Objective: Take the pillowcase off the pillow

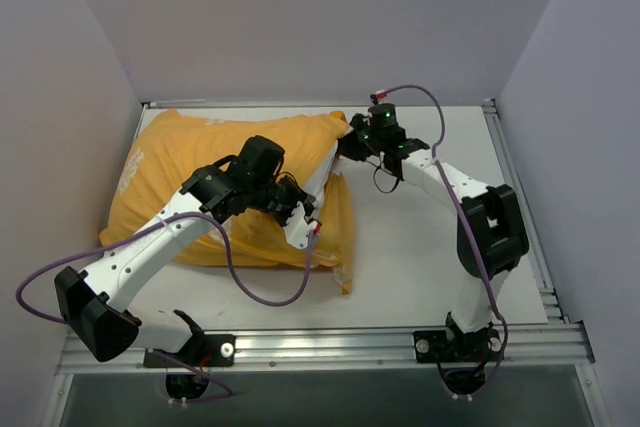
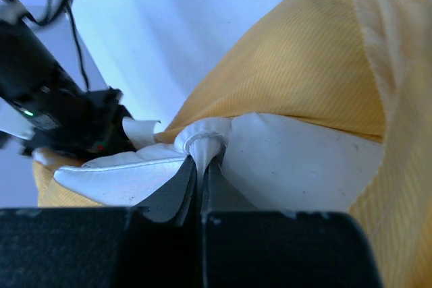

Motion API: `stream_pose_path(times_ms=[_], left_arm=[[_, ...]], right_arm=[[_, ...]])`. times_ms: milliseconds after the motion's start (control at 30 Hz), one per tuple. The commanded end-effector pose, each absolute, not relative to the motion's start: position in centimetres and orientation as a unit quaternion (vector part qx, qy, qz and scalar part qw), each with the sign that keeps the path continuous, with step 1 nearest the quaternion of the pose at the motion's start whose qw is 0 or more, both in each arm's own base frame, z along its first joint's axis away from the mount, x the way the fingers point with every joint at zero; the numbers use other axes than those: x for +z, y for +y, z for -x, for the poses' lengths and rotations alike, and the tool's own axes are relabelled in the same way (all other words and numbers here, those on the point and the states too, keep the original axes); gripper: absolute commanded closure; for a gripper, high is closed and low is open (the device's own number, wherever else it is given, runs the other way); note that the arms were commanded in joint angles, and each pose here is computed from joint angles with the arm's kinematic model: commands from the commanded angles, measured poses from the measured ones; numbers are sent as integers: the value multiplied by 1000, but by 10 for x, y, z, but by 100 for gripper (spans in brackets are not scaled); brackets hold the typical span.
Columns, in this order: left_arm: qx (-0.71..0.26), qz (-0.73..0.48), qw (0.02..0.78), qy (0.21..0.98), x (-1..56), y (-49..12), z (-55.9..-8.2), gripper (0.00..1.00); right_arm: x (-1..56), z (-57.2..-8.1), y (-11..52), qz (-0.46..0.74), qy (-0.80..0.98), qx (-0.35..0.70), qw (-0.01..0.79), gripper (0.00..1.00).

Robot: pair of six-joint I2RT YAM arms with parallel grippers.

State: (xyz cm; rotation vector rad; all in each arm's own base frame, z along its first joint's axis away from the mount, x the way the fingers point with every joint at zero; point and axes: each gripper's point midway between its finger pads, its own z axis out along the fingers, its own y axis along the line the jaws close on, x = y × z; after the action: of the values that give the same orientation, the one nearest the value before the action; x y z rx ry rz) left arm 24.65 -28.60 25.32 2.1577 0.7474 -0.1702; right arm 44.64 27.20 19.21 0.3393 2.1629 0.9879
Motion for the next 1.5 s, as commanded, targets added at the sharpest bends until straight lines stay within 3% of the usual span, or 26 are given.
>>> stream_pose_path(times_ms=[0,233,333,367,400,567,600,700,733,800,833,900,1033,1167,1467], left_arm=[[-213,-877,352,250,245,-278,-150,98],[-236,-829,416,290,280,-294,-153,98],[-192,-758,519,346,315,-310,-200,98],[-158,-710,592,349,350,-314,-230,98],[-173,-671,609,386,361,-315,-241,98],[-137,-564,692,429,409,-317,-291,98],[-123,-551,696,443,409,-313,-299,98],[-106,-549,687,465,397,-309,-310,98],[-104,-550,684,468,394,-309,-311,98],[-106,-554,673,477,382,-309,-312,98],[-103,-553,672,482,380,-309,-314,98],[-93,-552,670,489,375,-308,-319,98],[-68,-549,668,498,372,-305,-331,98],[-68,-545,674,493,380,-308,-334,98],[-40,-532,691,488,404,-300,-346,98]], right_arm=[[179,-509,249,-195,808,365,418,100],[123,-514,251,-189,848,315,381,100],[98,-499,258,-179,858,327,353,100],[85,-481,261,-176,863,330,341,100],[90,-479,269,-164,853,348,353,100],[114,-423,311,-54,854,368,362,96],[108,-406,311,-45,859,366,354,92],[130,-381,294,-37,852,372,368,63],[138,-377,289,-34,852,364,375,49],[168,-366,267,-24,851,330,408,40],[177,-362,262,-22,849,322,418,28],[208,-348,243,-25,839,308,448,19],[227,-317,224,-33,825,320,465,18],[254,-279,251,0,773,411,483,17],[222,-221,310,105,774,439,443,17]])
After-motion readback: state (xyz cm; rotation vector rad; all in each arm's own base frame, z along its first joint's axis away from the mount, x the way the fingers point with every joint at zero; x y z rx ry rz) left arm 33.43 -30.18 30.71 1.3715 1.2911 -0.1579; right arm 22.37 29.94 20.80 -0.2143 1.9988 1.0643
